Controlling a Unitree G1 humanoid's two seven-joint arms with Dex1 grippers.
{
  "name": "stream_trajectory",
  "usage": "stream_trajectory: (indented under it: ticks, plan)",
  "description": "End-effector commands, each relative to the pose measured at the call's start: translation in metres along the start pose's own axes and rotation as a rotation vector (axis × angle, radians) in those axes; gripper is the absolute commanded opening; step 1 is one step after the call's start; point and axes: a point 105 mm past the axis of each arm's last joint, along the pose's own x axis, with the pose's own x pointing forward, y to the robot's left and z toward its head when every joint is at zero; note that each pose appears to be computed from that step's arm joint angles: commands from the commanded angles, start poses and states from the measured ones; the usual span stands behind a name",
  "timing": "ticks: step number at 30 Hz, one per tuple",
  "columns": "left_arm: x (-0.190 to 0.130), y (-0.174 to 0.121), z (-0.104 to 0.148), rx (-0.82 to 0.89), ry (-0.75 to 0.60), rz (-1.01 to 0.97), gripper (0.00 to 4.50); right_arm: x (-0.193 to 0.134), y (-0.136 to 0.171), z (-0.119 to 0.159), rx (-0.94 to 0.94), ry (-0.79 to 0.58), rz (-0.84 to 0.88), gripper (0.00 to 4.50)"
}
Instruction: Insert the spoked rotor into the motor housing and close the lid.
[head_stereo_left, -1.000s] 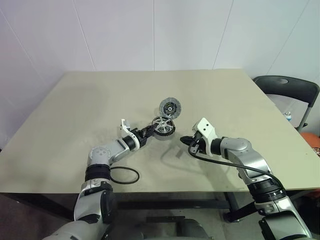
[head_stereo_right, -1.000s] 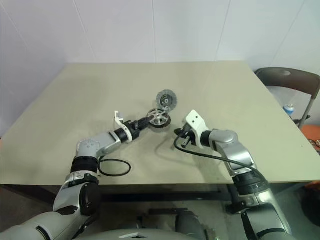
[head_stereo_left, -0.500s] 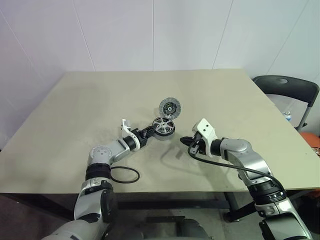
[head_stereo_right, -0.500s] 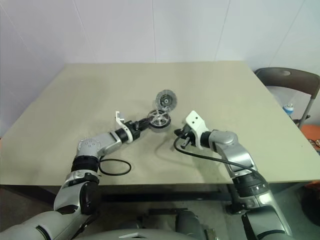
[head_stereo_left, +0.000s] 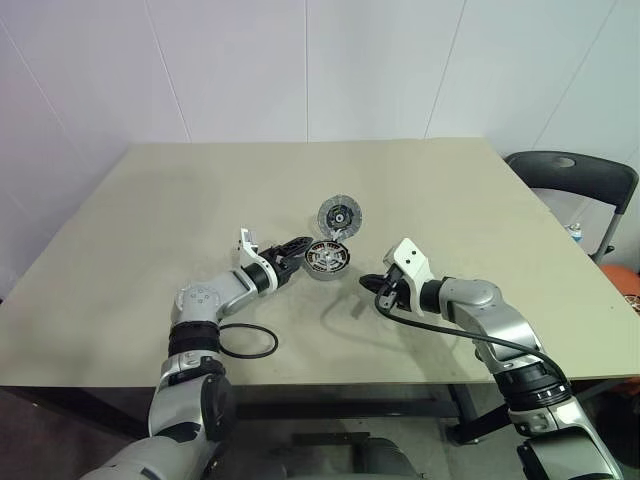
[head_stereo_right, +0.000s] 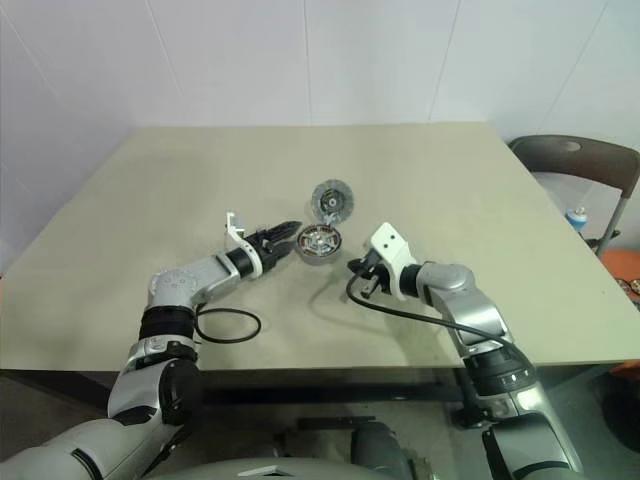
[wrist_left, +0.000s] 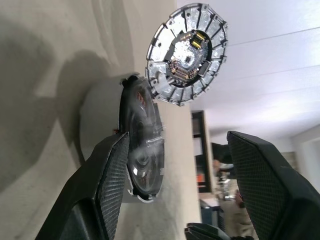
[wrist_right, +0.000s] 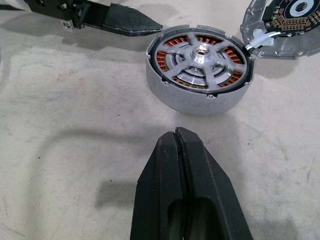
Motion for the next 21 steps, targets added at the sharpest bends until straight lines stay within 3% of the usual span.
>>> stream_trajectory:
  ticks: [1,4,8,12,16,19,21]
  plan:
    - [-0.01,-0.017,0.012,0.101,-0.001,0.005,3.33,-0.001,-0.002,0.017,-0.022,-0.059,-0.003,0.0]
    - [-0.023,-0.021,0.014,0.176,0.027,0.046,3.33,0.0,-0.001,0.017,-0.022,-0.059,0.001,0.0]
    - [-0.036,-0.023,0.02,0.535,0.022,0.125,3.33,0.002,-0.001,0.017,-0.021,-0.06,0.006,0.0]
    - [-0.026,-0.044,0.017,0.837,-0.071,-0.022,2.42,0.005,0.001,0.019,-0.022,-0.063,0.014,0.0]
    - [-0.013,-0.051,0.001,0.951,-0.098,-0.146,1.16,0.006,0.001,0.019,-0.022,-0.064,0.016,0.0]
    - [0.0,-0.038,-0.006,1.048,-0.086,-0.107,0.07,0.008,0.001,0.02,-0.021,-0.069,0.016,0.0]
    - [0.006,-0.032,-0.009,1.078,-0.076,-0.1,0.03,0.008,0.002,0.022,-0.019,-0.073,0.016,0.0]
